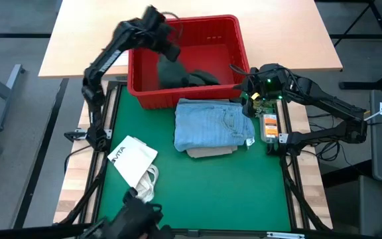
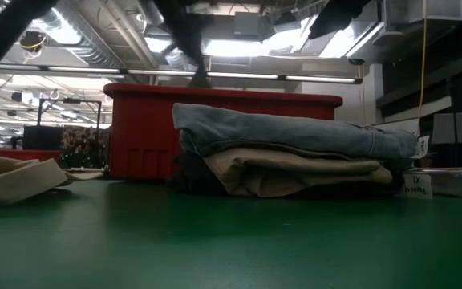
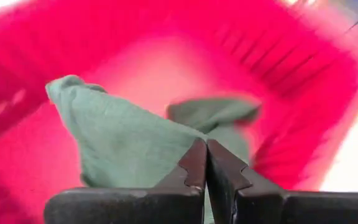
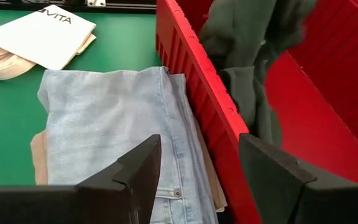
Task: Fold laundry
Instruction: Remove green polo shirt from the laundry bin
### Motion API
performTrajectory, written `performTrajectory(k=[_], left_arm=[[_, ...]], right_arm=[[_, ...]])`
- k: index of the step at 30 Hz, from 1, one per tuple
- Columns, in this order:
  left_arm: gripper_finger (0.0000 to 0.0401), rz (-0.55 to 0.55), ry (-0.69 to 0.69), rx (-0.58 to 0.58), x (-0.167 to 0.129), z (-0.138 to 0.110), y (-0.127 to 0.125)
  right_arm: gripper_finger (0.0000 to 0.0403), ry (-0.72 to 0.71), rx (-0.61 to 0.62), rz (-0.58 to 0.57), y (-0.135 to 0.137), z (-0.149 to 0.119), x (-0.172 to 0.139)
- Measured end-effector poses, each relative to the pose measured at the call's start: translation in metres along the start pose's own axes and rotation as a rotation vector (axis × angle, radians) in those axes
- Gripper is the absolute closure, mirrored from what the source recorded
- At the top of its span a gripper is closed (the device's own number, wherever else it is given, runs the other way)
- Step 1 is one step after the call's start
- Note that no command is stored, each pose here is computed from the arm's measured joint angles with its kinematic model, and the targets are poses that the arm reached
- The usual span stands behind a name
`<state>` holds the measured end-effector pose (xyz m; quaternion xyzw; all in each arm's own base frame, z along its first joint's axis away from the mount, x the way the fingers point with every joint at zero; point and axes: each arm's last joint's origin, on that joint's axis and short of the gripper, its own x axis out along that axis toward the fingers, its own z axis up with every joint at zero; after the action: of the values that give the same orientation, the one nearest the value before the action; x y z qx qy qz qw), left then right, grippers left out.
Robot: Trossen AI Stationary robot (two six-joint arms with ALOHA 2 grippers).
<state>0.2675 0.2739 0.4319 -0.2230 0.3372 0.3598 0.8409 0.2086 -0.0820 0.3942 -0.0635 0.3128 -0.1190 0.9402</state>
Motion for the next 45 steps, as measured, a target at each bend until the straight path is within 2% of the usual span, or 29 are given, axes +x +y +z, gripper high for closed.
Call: performTrajectory(k=[5,11,14,16,20,25,29,33,36,39,42,45], left_arm=[[0.0401,-0.213,-0.286,-0.002,-0.052,0.017,-0.022],[0.0401,-0.606,-0.674,0.047,-0.118,0.036,-0.059],[0.0401,-0.778,-0.819,0.087,-0.151,0.037,-0.076],[0.0401,-0.849,-0.851,0.110,-0.168,0.032,-0.084],[0.0401,-0.919,-0.831,0.143,-0.187,0.020,-0.097],[0.0401,-1.051,-0.719,0.215,-0.193,0.006,-0.112],[0.0401,-1.021,-0.612,0.274,-0.184,-0.007,-0.125],[0.0401,-0.897,-0.493,0.368,-0.165,-0.024,-0.142],[0.0401,-0.772,-0.394,0.514,-0.151,-0.042,-0.155],[0.0401,-0.649,-0.298,0.659,-0.133,-0.062,-0.174],[0.0401,-0.602,-0.248,0.755,-0.110,-0.082,-0.200],[0.0401,-0.598,-0.233,0.772,-0.094,-0.099,-0.222]], right_arm=[[0.0187,0.001,0.000,-0.006,0.000,0.000,0.000],[0.0187,-0.003,-0.001,-0.007,0.000,0.000,0.000],[0.0187,-0.014,-0.001,-0.010,-0.001,0.001,0.000],[0.0187,-0.024,-0.002,-0.012,-0.001,0.002,0.000],[0.0187,-0.068,-0.004,-0.009,-0.001,0.005,-0.004],[0.0187,-0.166,-0.010,-0.032,-0.002,0.011,-0.019],[0.0187,-0.265,-0.018,-0.035,-0.002,0.017,-0.031],[0.0187,-0.276,-0.062,0.090,0.002,0.015,-0.032],[0.0187,-0.215,-0.214,0.211,0.014,0.007,-0.030],[0.0187,-0.092,-0.330,0.230,0.031,-0.004,-0.026],[0.0187,-0.019,-0.372,0.212,0.053,-0.015,-0.016],[0.0187,-0.003,-0.357,0.241,0.079,-0.022,-0.008]])
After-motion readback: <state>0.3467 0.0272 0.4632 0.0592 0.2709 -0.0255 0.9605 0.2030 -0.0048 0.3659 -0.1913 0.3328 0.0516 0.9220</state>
